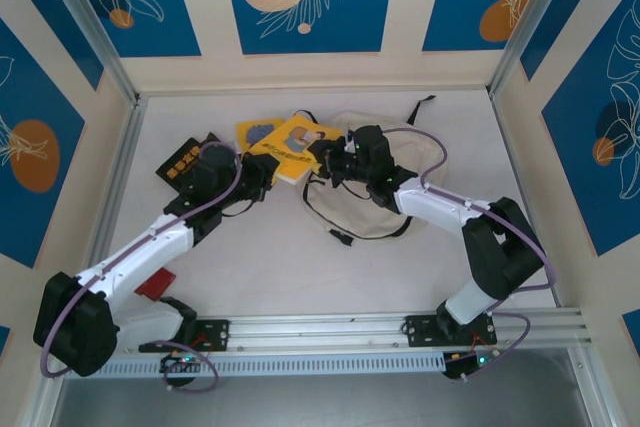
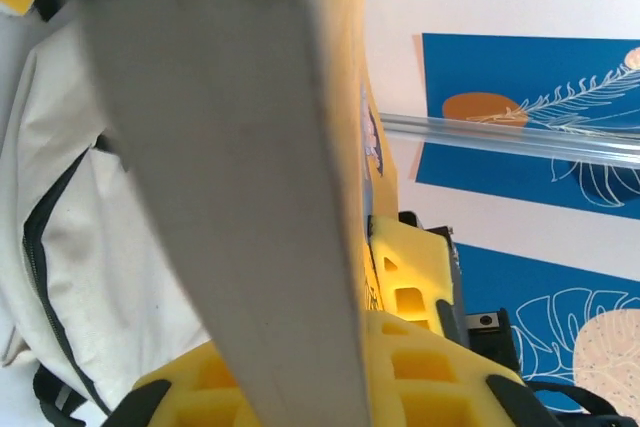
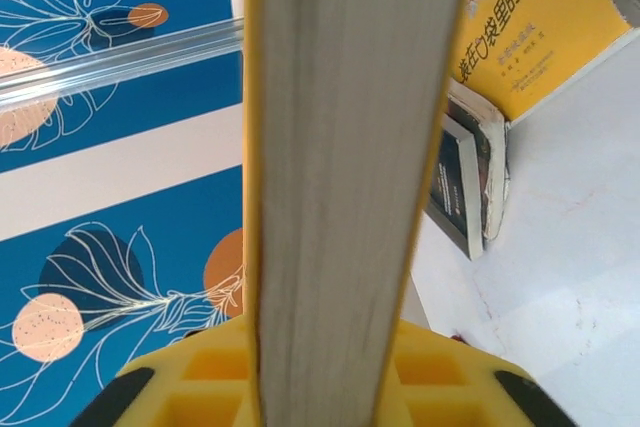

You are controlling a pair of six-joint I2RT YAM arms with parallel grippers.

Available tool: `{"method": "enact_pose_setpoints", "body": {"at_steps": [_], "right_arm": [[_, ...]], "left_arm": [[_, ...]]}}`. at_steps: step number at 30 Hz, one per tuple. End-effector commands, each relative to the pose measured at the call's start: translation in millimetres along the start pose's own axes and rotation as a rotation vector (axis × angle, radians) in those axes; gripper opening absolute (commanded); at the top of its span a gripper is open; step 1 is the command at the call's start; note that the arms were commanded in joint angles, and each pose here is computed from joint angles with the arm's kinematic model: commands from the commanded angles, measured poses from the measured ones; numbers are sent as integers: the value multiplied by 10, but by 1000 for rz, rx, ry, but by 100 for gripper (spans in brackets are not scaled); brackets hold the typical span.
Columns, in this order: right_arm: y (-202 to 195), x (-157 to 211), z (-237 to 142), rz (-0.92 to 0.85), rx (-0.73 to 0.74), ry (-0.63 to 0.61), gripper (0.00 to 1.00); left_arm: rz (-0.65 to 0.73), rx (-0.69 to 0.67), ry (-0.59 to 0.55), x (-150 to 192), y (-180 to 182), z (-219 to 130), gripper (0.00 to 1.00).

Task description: Pack the student bag

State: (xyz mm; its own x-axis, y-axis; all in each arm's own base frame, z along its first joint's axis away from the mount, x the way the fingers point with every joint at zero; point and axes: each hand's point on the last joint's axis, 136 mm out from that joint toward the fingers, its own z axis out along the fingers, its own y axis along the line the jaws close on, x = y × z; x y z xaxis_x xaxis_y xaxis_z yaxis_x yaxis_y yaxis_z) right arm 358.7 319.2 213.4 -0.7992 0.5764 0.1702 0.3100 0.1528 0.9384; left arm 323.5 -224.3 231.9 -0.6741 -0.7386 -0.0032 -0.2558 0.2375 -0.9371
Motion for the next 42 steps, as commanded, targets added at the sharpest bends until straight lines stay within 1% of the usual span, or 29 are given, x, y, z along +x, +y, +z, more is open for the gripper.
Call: {"method": "enact_pose_setpoints", "body": {"at_steps": [1, 3, 4, 6, 7, 9, 13, 16, 19, 21, 25, 29, 37, 40, 42], "right_arm": [[173, 39, -285, -91, 4, -8, 47], [-5, -55, -445, -148, 149, -55, 68], [-61, -105, -518, -186, 210, -77, 73], [-244, -207, -713, -272, 387, -122, 79], [-322, -250, -787, -323, 459, -132, 80], [-453, -295, -887, -426, 573, -105, 80], [-665, -244, -874, -630, 691, 68, 77], [-880, -197, -818, -717, 769, 190, 76], [-1037, -157, -741, -739, 824, 287, 77], [-1146, -119, -673, -756, 840, 345, 78], [-1298, -63, -550, -696, 866, 427, 80], [-1368, -40, -447, -679, 861, 469, 81], [-1522, 24, -457, -714, 901, 562, 82], [-1589, -9, -454, -710, 933, 572, 81], [-1625, -12, -443, -701, 942, 584, 76]], "left_arm": [[41, 7, -91, -156, -48, -16, 0], [62, -60, -116, -214, 54, -33, 0], [66, -92, -127, -262, 105, -48, 0], [65, -128, -146, -354, 165, -75, 0], [77, -141, -155, -405, 178, -98, 0], [115, -187, -179, -522, 196, -172, 0], [211, -247, -211, -740, 121, -340, 0], [281, -283, -220, -861, 51, -465, 0], [307, -313, -228, -936, 42, -554, 0], [319, -301, -240, -972, 13, -587, 0], [337, -302, -255, -1019, -39, -642, 0], [347, -310, -247, -1020, -33, -642, 0], [345, -319, -227, -1007, 35, -604, 0], [347, -320, -222, -1018, 35, -580, 0], [344, -321, -221, -1028, 47, -566, 0]]}}
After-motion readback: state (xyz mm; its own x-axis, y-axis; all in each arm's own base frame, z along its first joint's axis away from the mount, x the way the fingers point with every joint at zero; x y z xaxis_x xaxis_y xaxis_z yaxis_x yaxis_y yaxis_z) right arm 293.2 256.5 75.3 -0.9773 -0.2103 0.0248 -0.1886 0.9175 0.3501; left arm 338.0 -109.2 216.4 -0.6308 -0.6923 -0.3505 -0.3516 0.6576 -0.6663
